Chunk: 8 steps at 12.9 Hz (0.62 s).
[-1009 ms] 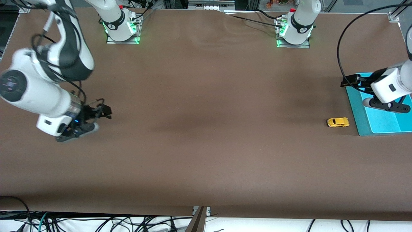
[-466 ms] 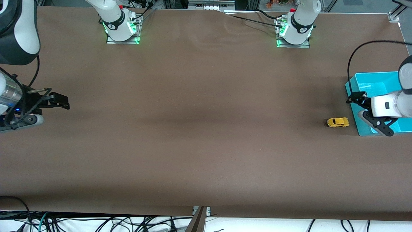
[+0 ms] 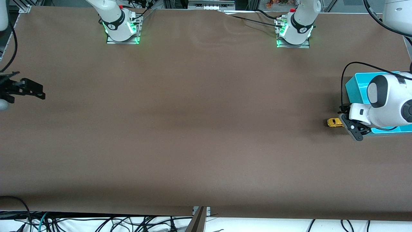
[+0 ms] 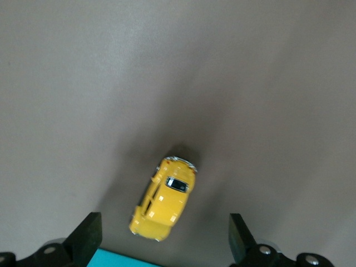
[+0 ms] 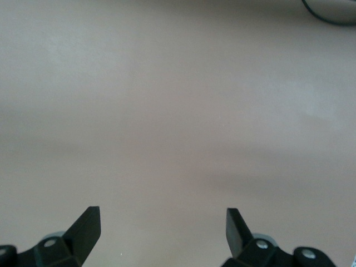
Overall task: Wind and store yellow beetle car
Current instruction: 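Lower the left gripper onto the car while the right gripper retracts, then close the left gripper around the yellow car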
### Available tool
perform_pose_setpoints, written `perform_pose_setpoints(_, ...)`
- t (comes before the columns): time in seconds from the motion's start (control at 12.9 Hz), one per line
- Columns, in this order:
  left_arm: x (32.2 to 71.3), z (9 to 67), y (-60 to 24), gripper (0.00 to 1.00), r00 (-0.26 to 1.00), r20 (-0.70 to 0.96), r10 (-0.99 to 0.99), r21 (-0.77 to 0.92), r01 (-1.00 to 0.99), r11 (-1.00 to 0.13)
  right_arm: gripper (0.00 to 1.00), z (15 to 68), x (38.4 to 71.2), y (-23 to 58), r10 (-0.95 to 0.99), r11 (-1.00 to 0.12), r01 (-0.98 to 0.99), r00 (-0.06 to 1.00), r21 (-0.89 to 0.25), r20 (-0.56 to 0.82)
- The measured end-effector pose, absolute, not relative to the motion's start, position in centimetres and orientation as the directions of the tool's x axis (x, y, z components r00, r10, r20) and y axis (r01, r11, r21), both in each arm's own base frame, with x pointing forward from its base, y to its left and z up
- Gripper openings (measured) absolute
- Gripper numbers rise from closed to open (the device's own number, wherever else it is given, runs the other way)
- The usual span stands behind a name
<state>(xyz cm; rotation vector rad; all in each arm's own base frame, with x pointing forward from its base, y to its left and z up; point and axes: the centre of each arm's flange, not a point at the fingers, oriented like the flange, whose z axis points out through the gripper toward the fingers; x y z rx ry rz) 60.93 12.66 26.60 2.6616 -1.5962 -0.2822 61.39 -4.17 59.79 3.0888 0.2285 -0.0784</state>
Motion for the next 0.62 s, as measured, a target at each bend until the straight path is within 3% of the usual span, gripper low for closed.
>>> perform_pose_setpoints(0.31,59.1,23.4,14.1,1.00,0.336,-0.086,-0.938,0.041,-0.940,-0.340,1.00,57.9,59.6,-6.3,0.111,-0.993,0.114,0.988,0.026,-0.104)
perform_pose_setpoints(0.62,57.3,21.2,14.6,1.00,0.316,-0.066,-0.946,0.011,-0.948,-0.317,1.00,56.4,58.1,-6.8,0.064,-0.998,0.068,0.987,0.018,-0.144)
